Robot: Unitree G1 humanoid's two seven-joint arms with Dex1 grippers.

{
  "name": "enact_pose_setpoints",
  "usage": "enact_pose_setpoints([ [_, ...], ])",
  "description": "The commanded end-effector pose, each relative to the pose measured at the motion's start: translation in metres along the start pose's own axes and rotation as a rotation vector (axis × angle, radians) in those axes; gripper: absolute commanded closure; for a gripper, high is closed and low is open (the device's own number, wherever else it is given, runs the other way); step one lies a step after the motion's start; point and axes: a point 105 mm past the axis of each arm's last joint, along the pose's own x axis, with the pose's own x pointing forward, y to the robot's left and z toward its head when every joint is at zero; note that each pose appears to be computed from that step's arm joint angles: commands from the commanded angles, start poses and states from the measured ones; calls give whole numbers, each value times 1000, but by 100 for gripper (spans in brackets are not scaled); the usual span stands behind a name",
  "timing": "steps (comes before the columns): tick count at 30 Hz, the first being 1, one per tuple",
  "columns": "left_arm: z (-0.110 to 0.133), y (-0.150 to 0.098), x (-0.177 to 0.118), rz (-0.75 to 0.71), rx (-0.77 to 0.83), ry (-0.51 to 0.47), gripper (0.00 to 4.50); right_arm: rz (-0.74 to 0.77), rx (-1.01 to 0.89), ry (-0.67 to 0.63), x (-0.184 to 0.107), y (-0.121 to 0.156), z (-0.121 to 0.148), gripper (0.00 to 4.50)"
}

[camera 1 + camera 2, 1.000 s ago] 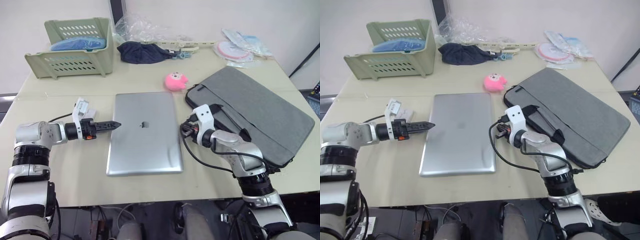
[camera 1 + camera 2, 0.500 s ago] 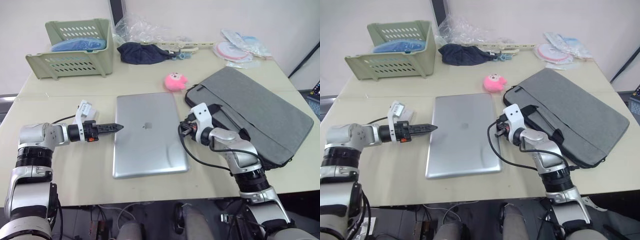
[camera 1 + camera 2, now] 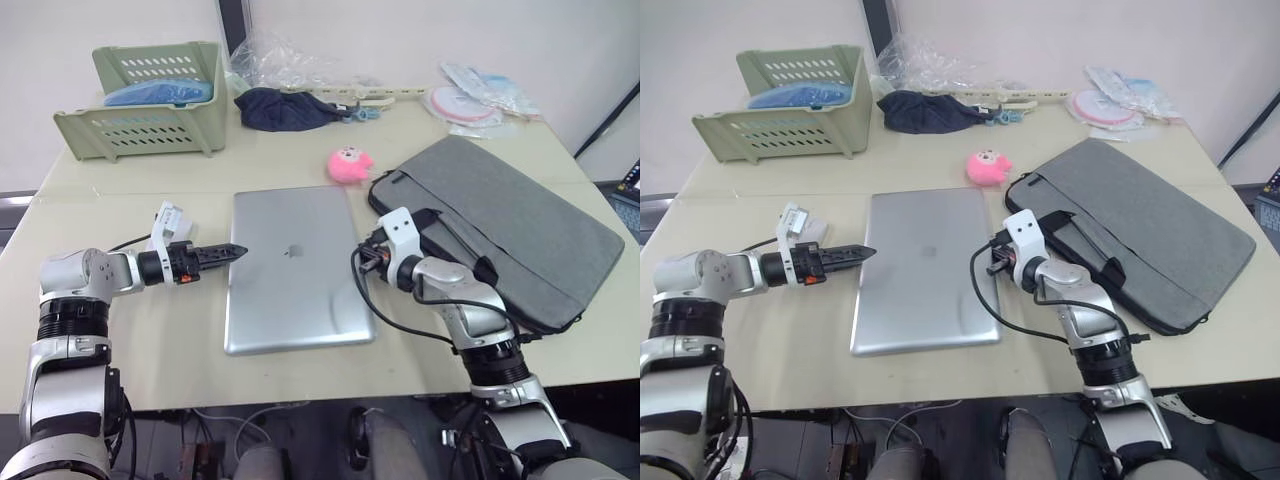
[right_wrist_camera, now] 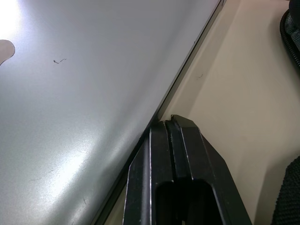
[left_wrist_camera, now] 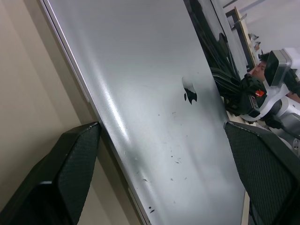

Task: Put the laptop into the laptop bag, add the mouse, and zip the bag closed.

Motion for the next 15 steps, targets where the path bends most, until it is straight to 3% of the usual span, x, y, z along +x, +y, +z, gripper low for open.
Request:
enact_pose_setpoints([
  [1,-11,-26,25,-154,-7,37,0,171,22,13,13,45,-8,448],
  [8,-12,-32,26,-195,-53,11,0,183,23,9,15,49,-7,448],
  [15,2,-35,20,-223,-105,-78,0,183,22,8,14,49,-9,448],
])
